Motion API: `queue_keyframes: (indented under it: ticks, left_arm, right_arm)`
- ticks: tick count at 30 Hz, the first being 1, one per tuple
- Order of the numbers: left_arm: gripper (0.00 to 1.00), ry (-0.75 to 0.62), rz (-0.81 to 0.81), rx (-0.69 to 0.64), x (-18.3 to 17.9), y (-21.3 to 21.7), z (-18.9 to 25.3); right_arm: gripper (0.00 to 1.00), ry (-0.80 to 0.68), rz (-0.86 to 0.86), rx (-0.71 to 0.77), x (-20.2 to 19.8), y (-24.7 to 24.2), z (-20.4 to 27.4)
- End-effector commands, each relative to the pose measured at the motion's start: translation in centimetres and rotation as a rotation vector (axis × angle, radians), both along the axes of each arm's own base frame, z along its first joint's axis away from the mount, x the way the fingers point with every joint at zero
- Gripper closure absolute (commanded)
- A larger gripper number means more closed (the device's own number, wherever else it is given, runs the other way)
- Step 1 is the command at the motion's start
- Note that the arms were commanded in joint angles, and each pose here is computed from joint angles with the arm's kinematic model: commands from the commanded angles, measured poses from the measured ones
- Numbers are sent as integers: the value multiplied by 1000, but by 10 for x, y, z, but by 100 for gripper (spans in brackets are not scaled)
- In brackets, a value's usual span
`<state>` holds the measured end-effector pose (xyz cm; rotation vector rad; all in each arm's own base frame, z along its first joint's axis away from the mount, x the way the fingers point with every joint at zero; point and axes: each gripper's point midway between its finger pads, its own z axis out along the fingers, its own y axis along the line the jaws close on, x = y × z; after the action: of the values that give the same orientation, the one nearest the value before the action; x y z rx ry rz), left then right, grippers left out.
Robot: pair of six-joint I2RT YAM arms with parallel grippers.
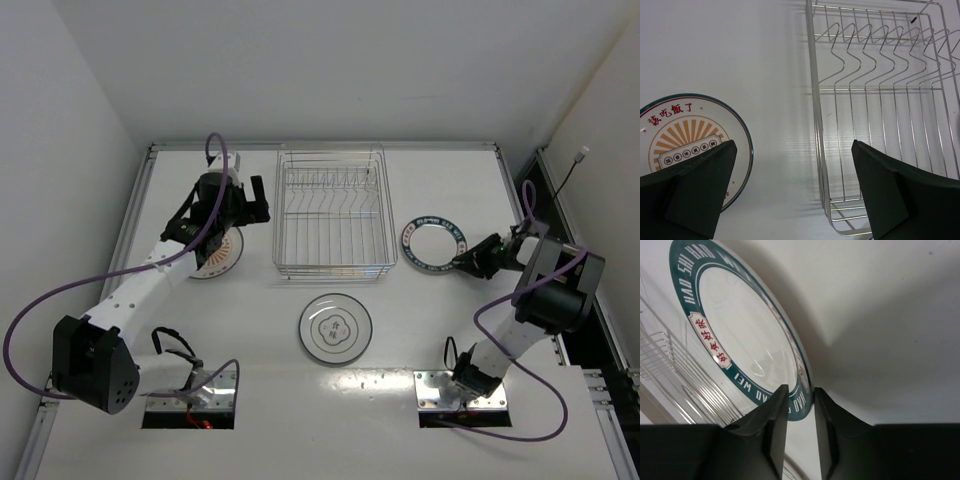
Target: Load the plates into the dish rack
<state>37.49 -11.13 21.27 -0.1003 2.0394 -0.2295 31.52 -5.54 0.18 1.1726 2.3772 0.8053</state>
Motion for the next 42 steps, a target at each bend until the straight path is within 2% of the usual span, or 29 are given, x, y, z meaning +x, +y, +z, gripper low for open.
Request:
queue_keyframes:
  ticks: [1, 6, 9, 10, 18, 22, 32, 42]
  left_arm:
    - [0, -53, 22, -25, 8, 1, 23]
    - [0, -45, 22, -22, 9, 0, 19]
    - [0, -46, 30, -18, 9, 2, 20]
    - [0, -46, 30, -18, 9, 2, 20]
    - [0, -47, 38, -14, 9, 4, 20]
    - [0, -47, 38, -14, 9, 4, 20]
    - [0, -30, 38, -8, 9, 4, 14]
    - [0, -16, 54, 6, 9, 7, 9]
  right_arm:
    - [77, -22, -10, -37, 20, -8, 6]
    - [86, -27, 8, -50, 30, -6, 7]
    - [94, -20, 17, -45, 31, -4, 6]
    - [100, -20, 17, -45, 31, -3, 6]
    - [100, -31, 43, -87, 23, -4, 12]
    - [100, -77, 68, -156, 19, -7, 37]
    - [100, -270, 112, -439, 37, -17, 147]
    - [100, -280, 161, -522, 39, -5, 167]
